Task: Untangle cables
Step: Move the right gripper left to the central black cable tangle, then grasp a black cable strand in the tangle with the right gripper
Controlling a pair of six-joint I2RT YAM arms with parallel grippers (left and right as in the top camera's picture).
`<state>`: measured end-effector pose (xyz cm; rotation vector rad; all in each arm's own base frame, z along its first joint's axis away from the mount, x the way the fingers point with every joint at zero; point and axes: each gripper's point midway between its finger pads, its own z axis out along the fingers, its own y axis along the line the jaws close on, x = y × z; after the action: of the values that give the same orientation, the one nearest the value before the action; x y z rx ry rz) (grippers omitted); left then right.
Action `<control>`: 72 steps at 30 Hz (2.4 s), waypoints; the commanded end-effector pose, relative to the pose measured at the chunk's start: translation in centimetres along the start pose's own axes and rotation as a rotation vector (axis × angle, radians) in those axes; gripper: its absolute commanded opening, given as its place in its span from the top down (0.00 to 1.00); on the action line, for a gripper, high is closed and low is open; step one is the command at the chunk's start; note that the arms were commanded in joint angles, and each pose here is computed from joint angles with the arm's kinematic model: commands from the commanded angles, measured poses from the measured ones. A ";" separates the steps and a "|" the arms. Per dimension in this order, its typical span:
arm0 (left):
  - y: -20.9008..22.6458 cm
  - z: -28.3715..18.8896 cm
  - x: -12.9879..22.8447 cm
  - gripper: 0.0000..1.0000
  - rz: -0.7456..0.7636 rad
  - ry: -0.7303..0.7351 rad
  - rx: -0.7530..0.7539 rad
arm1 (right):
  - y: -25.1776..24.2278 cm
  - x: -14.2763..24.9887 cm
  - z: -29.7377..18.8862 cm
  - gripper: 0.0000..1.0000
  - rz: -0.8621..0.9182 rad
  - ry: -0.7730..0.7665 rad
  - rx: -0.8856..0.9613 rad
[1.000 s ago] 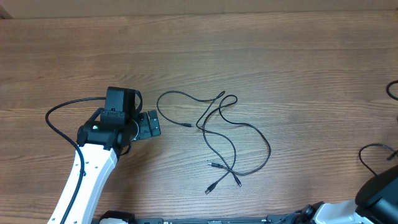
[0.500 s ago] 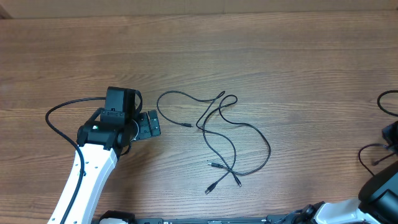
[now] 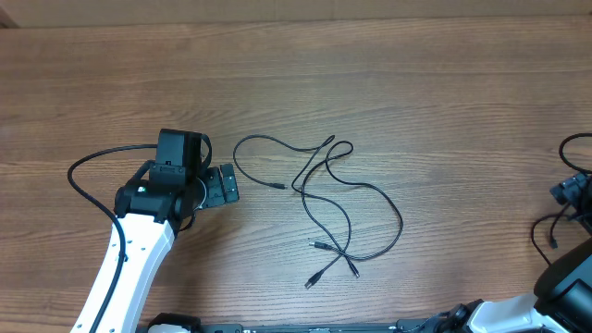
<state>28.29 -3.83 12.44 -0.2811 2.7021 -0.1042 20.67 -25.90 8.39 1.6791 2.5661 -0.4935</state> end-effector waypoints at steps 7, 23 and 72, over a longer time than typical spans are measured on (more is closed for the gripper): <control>-0.2 -0.4 -0.7 0.00 0.022 -0.016 0.009 | 3.0 1.4 -0.1 0.00 -0.069 0.074 -0.180; -0.2 -0.4 -0.7 0.00 0.022 -0.016 0.009 | 9.2 2.9 -2.4 0.00 -0.301 0.088 -0.499; -0.2 -0.4 -0.7 0.00 0.022 -0.016 0.009 | 26.4 36.0 -15.2 0.00 -1.488 0.097 -0.872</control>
<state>28.29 -3.83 12.44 -0.2806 2.7021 -0.1041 31.79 19.39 9.67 -0.5375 2.8475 0.6651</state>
